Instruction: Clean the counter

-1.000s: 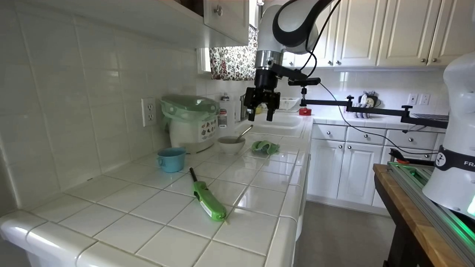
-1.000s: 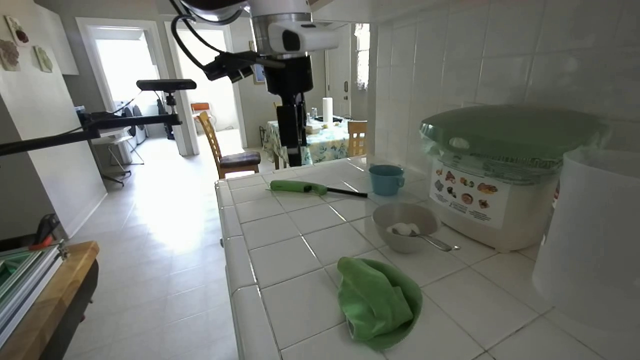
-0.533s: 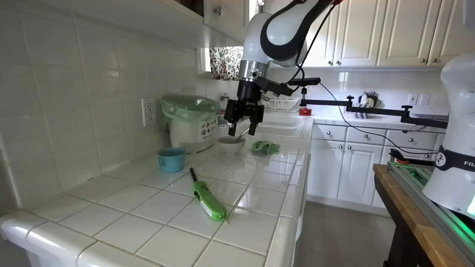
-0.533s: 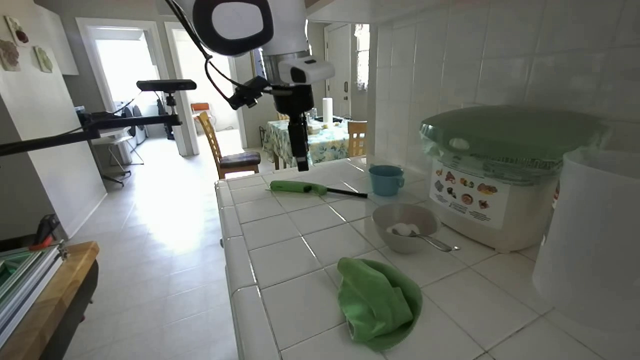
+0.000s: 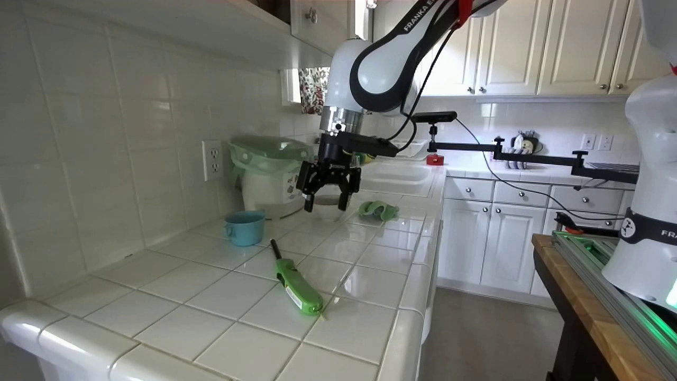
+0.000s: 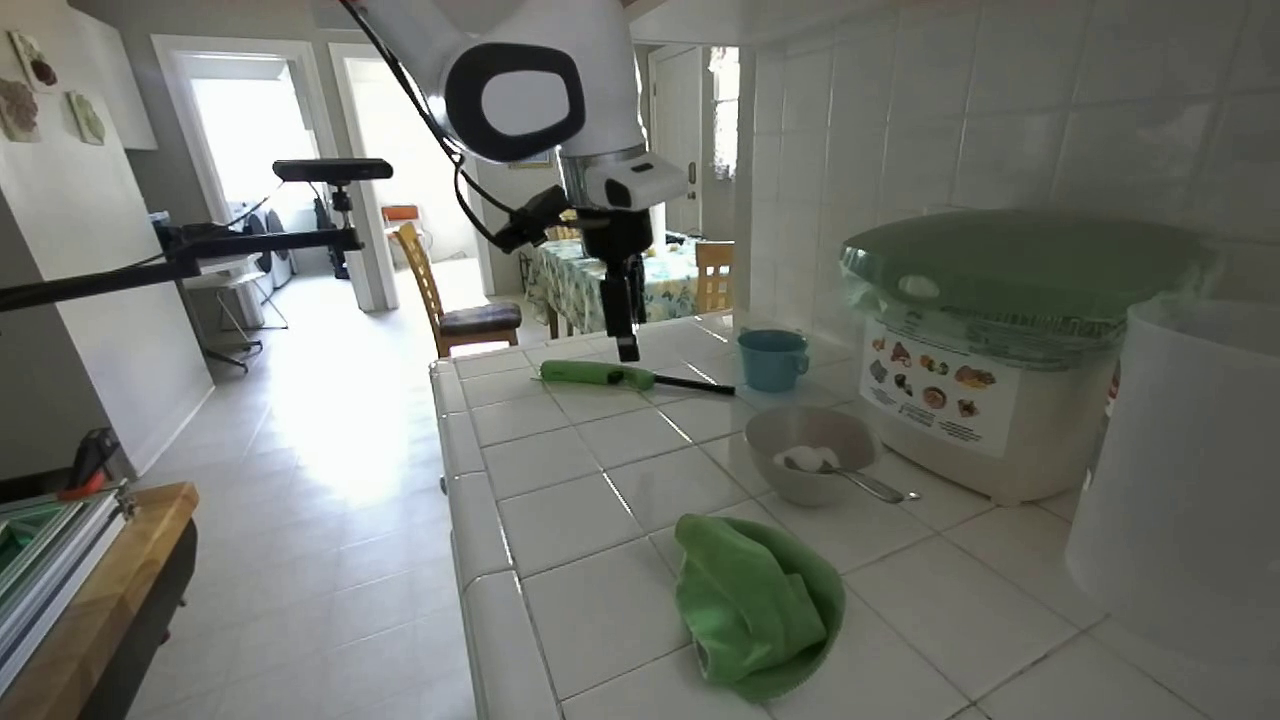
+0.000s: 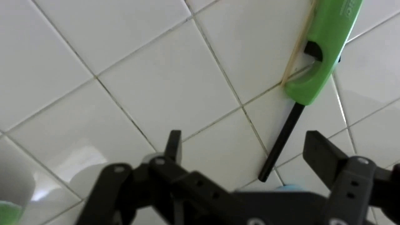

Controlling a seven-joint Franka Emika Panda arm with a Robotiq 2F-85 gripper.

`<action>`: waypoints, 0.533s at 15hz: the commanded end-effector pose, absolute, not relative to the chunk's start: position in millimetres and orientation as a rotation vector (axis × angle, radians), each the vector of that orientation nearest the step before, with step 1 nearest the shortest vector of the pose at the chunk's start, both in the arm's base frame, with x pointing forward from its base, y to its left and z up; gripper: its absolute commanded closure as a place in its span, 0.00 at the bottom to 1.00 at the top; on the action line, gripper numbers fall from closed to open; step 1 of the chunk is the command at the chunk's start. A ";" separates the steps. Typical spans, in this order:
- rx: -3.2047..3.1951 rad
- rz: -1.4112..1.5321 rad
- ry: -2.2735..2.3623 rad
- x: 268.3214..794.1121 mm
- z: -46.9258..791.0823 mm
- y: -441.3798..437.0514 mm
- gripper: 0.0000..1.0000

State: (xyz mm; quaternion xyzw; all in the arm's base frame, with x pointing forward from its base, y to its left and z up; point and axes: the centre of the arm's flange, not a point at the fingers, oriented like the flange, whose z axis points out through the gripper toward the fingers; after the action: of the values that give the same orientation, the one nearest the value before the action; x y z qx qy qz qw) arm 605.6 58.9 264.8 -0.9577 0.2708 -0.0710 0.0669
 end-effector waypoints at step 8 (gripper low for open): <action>-2.892 -0.083 0.864 618.1 237.5 71.3 0.00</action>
State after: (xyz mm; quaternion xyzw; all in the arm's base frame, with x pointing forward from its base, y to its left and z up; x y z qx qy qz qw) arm 607.5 61.6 251.1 -0.9561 0.2821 -0.0505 0.0614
